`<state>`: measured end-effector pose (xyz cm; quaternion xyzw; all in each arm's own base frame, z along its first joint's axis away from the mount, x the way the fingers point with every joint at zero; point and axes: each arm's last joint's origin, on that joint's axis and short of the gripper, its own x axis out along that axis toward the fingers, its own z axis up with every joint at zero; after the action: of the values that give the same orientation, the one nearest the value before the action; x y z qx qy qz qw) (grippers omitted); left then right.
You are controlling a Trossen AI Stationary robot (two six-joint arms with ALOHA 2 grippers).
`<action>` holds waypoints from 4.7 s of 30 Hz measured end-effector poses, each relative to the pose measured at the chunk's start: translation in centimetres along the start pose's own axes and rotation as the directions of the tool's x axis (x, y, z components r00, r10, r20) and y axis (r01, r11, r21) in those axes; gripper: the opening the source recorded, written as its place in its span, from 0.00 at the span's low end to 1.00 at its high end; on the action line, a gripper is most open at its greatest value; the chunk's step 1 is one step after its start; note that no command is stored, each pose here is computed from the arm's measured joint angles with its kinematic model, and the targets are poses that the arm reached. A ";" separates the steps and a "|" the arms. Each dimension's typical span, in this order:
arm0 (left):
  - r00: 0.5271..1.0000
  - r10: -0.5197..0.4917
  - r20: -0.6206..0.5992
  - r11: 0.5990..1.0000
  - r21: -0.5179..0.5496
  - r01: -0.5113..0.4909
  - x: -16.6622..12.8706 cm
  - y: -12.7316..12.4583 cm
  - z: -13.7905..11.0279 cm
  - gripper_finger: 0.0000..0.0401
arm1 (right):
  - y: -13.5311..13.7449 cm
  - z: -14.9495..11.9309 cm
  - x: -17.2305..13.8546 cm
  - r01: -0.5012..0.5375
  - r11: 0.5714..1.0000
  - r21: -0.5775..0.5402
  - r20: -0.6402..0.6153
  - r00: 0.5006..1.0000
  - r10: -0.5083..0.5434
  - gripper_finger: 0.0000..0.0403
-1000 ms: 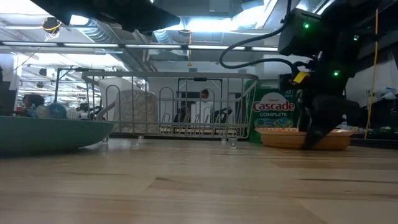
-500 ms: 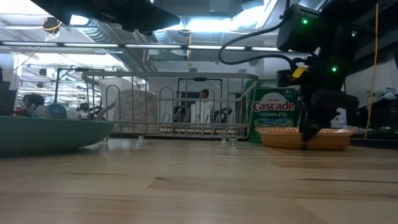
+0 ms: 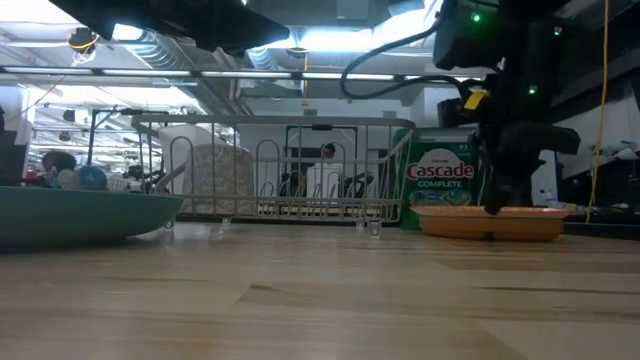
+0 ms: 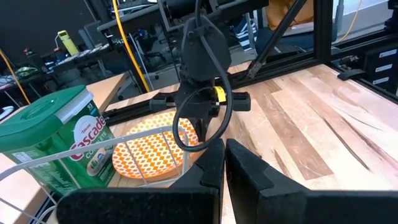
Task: Sort dishes
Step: Put the orange plate in the dish rack
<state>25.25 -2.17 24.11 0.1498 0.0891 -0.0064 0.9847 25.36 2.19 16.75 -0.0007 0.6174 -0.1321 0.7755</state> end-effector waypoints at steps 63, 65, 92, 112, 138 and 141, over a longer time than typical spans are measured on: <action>0.954 -0.005 0.301 0.996 -0.080 0.031 2.7 -0.5 0.7 0.02 | -4.9 -2.1 3.3 0.107 0.981 0.163 -0.140 0.987 -0.084 0.19; 0.953 0.013 0.301 0.993 -0.117 0.023 3.6 -0.2 0.6 0.02 | -4.9 -2.1 3.3 0.111 0.980 0.163 -0.139 0.986 -0.089 0.21; 0.975 0.087 -0.203 0.847 -0.500 -0.180 10.1 14.5 2.5 0.25 | -4.9 -2.1 3.3 0.102 0.981 0.164 -0.140 0.987 -0.079 0.22; 0.952 0.054 -0.303 0.839 -0.503 -0.208 19.6 16.7 -0.7 0.33 | -4.9 -2.1 3.3 0.101 0.981 0.167 -0.140 0.987 -0.078 0.22; 0.944 0.028 -0.329 0.903 -0.398 -0.165 21.5 14.8 -2.4 0.23 | -4.9 -2.1 3.3 0.095 0.981 0.168 -0.141 0.987 -0.071 0.22; 0.945 0.029 -0.326 0.898 -0.407 -0.168 21.5 14.9 -2.4 0.16 | -4.8 -2.2 3.3 0.094 0.981 0.167 -0.141 0.987 -0.071 0.22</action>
<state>46.57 13.03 22.44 -0.0669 0.2350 0.0876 0.9657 22.99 -2.81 13.86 0.0501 0.6539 -0.2173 0.7230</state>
